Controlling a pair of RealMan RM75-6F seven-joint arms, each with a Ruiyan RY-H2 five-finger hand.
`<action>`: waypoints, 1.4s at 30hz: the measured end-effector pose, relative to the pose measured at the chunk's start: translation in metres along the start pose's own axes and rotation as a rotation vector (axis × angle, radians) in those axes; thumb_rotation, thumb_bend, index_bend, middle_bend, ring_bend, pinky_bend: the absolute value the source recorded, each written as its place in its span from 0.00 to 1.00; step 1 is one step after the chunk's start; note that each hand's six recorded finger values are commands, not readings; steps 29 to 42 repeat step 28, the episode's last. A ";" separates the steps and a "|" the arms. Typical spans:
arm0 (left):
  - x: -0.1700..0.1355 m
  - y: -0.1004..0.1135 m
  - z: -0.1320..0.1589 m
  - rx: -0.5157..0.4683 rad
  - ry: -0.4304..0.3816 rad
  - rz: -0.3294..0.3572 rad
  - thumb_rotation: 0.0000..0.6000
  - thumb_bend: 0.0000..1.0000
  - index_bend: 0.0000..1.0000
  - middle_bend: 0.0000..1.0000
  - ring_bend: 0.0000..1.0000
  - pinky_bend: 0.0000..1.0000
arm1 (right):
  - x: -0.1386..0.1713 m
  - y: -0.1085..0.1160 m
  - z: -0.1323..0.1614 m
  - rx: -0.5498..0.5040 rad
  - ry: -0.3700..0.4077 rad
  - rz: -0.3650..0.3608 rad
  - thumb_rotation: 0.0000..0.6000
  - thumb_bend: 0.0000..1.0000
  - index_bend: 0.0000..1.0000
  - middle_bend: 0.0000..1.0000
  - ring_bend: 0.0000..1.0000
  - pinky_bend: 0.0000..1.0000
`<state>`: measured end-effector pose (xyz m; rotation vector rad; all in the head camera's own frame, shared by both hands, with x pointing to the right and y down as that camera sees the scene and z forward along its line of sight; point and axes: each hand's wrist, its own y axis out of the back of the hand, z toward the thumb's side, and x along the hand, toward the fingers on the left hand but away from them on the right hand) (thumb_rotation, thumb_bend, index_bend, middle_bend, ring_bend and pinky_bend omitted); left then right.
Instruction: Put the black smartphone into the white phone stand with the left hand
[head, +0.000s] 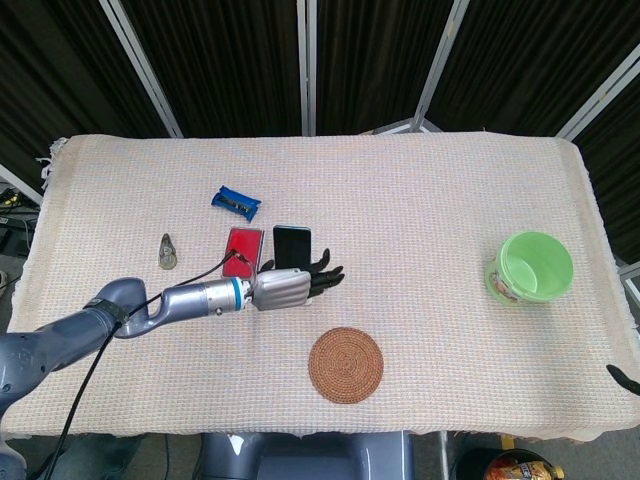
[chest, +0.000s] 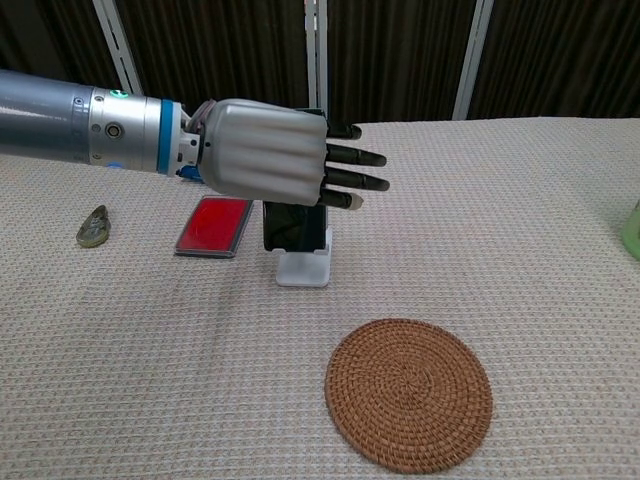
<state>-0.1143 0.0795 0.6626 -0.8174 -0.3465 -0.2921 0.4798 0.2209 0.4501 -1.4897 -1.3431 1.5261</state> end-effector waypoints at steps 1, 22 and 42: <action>-0.002 0.001 -0.003 -0.004 0.010 0.002 1.00 0.00 0.12 0.00 0.00 0.14 | 0.000 0.000 0.000 -0.001 0.002 -0.001 1.00 0.00 0.00 0.00 0.00 0.00; -0.222 -0.005 -0.017 -0.809 0.945 -0.259 1.00 0.00 0.00 0.00 0.00 0.00 | 0.012 0.005 0.015 -0.050 0.105 0.010 1.00 0.00 0.00 0.00 0.00 0.00; -0.304 0.018 0.024 -0.965 1.184 -0.412 1.00 0.00 0.00 0.00 0.00 0.00 | 0.013 0.002 0.022 -0.045 0.135 0.019 1.00 0.00 0.00 0.00 0.00 0.00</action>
